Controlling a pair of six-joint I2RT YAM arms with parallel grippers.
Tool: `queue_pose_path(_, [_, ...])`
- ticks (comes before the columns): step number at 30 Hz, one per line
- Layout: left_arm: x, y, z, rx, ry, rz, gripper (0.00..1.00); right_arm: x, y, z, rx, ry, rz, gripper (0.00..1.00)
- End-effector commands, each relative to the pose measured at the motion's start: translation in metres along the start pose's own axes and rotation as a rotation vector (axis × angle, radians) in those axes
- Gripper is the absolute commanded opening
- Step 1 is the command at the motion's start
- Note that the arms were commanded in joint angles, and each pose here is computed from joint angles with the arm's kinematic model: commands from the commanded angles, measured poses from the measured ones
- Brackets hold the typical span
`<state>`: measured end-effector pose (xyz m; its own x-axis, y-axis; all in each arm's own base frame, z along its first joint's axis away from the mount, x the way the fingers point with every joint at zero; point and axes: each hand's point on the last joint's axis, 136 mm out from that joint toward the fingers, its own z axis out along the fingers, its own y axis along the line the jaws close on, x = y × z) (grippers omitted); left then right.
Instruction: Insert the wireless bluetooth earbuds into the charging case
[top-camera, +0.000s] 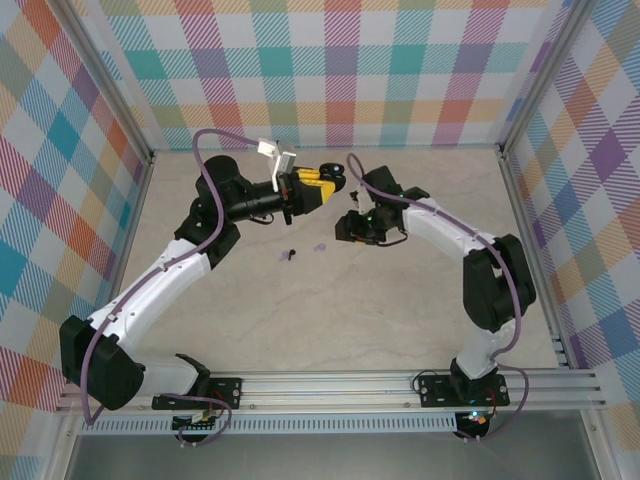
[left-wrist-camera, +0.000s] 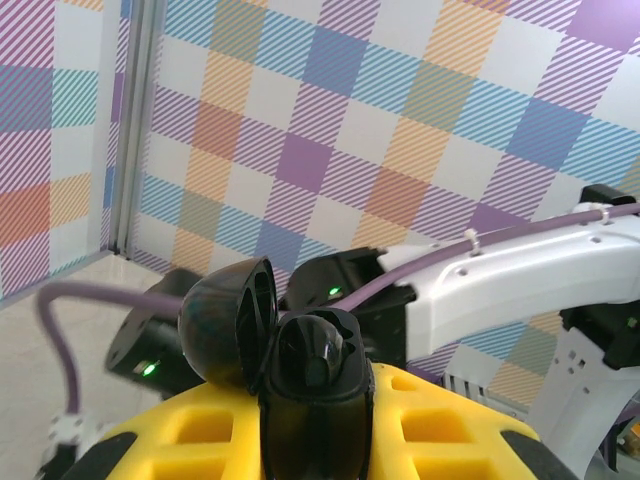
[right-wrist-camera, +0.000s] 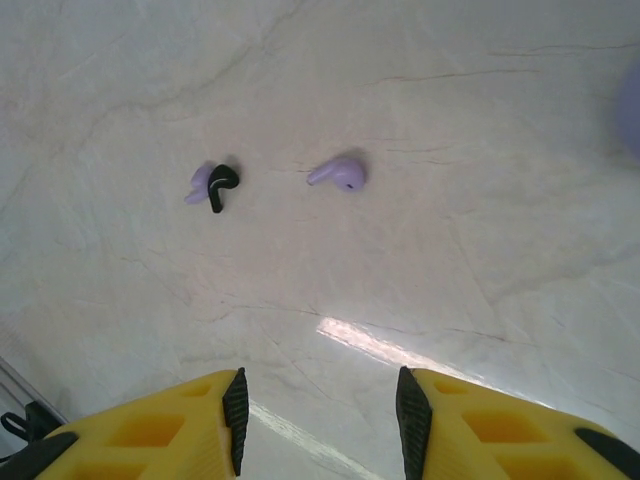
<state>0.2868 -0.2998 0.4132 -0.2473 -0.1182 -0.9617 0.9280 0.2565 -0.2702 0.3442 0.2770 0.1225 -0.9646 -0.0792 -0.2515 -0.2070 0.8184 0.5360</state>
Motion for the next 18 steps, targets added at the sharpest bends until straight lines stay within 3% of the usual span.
queue_pose_path(1, [-0.030,-0.013,-0.011,0.003,-0.059,0.036,0.09,-0.005,0.030,0.010,-0.077,0.031,-0.036,0.45])
queue_pose_path(11, [-0.040,-0.018,-0.017,-0.016,-0.070,0.057,0.09,-0.001,0.062,0.061,-0.093,0.153,-0.083,0.44])
queue_pose_path(18, [-0.041,-0.019,-0.018,-0.019,-0.071,0.061,0.09,0.004,0.060,0.091,0.021,0.214,-0.078,0.40])
